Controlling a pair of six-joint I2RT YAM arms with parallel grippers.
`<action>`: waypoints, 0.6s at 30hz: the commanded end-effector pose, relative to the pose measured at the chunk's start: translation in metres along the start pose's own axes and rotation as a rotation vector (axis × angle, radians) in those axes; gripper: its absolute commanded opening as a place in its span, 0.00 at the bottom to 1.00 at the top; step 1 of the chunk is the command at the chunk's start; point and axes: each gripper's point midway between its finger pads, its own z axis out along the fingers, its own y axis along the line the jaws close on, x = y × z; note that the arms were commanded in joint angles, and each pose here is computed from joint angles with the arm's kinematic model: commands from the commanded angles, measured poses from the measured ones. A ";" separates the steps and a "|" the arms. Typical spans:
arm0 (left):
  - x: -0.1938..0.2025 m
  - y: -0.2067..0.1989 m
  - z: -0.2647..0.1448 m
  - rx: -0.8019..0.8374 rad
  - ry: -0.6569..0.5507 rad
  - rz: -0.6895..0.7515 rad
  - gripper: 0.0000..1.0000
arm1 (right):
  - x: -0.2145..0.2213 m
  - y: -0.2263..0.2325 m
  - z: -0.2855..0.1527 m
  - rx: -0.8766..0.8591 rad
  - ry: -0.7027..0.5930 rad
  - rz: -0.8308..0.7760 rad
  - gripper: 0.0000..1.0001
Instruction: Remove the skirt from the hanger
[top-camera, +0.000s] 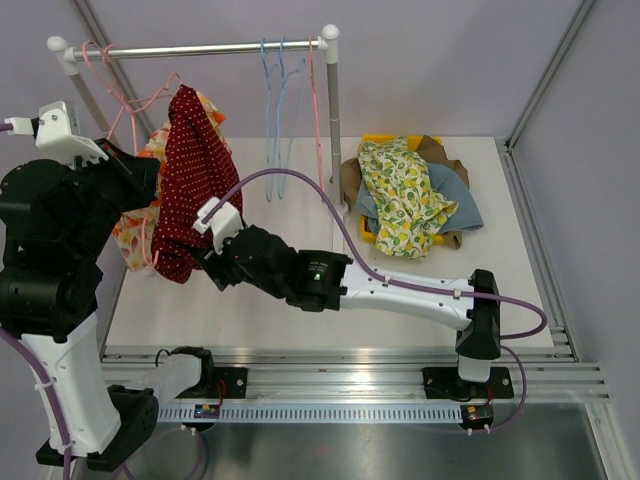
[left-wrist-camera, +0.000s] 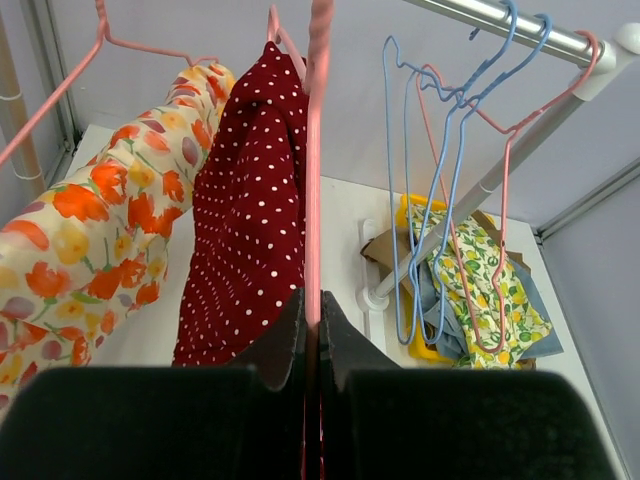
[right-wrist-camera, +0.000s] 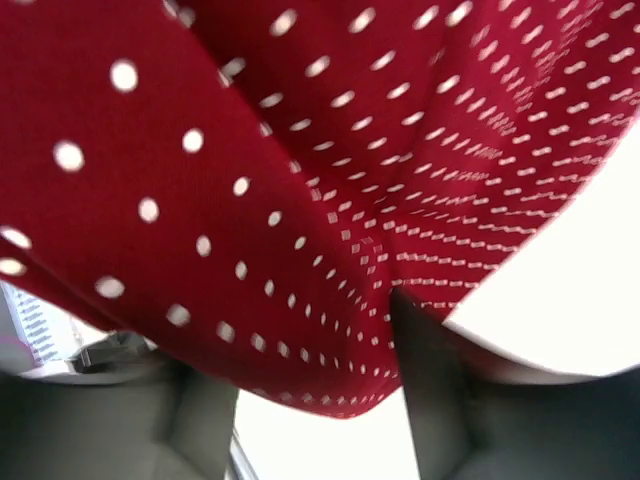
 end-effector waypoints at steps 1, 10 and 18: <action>-0.021 -0.015 -0.011 0.073 -0.089 -0.007 0.00 | -0.041 -0.011 -0.004 0.058 -0.117 0.038 0.49; -0.036 -0.003 -0.021 -0.005 -0.147 0.022 0.00 | 0.001 -0.038 -0.050 0.141 -0.038 0.047 0.00; -0.051 0.000 -0.017 -0.045 -0.178 0.039 0.00 | 0.075 -0.090 -0.155 0.258 0.056 0.178 0.00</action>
